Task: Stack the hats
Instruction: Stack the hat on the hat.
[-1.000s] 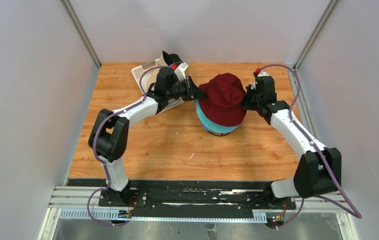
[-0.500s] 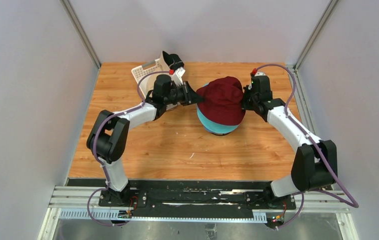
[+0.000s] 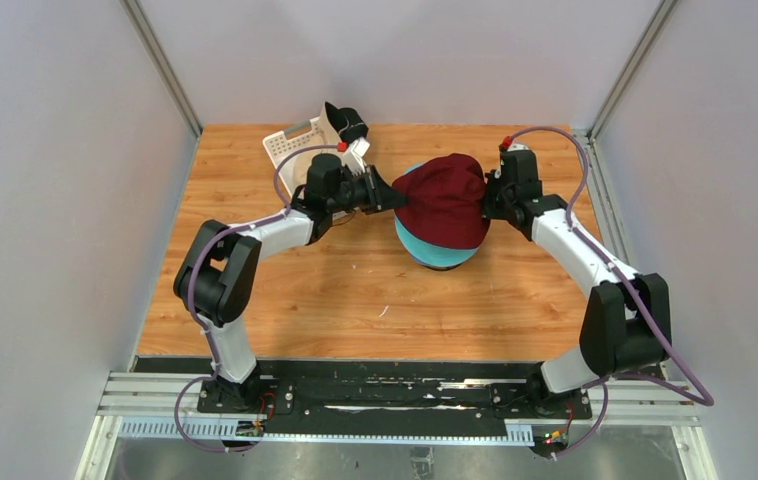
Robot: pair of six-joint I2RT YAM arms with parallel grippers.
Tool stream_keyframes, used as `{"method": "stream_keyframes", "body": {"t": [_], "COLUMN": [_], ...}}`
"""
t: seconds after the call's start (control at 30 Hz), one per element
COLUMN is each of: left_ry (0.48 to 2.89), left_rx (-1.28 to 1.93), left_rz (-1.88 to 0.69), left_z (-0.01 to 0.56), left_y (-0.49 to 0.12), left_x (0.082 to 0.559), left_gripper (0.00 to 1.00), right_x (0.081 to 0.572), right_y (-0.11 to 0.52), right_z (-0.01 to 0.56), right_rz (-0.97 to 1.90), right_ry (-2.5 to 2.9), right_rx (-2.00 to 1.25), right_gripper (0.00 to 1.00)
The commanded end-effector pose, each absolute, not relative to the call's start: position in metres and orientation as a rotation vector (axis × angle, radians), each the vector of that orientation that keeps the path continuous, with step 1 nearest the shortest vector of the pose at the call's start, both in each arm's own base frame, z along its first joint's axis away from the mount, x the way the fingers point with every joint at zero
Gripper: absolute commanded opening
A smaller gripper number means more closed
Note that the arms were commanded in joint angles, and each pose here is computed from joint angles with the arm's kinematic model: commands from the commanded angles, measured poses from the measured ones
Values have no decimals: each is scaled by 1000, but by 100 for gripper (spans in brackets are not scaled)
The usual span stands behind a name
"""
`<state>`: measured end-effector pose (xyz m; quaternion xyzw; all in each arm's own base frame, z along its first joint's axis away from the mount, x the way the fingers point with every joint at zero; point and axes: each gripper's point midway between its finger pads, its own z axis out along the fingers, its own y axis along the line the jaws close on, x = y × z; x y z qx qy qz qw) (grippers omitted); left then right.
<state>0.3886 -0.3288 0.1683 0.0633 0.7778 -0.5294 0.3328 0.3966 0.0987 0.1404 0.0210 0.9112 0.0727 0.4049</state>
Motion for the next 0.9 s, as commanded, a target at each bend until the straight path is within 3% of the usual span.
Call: {"method": "stream_keyframes", "body": {"t": [0.0,0.5,0.87], "left_ry": [2519,2556,2512], "left_rx": [16,10,28], "left_rz": [-1137,-1080,-1094], "left_z": [25,4,24], "left_y": [-290,-285,-294], "left_x": [343,335,353], "left_gripper": [10,11,13], "right_x": [351,346,341], "right_y": [96,96,99], "right_z": [70,48,26], "right_rz": [73,44,56], "right_ry": [2576,2644,2697], "right_rx": [-23,-28,-31], "right_gripper": [1,1,1]}}
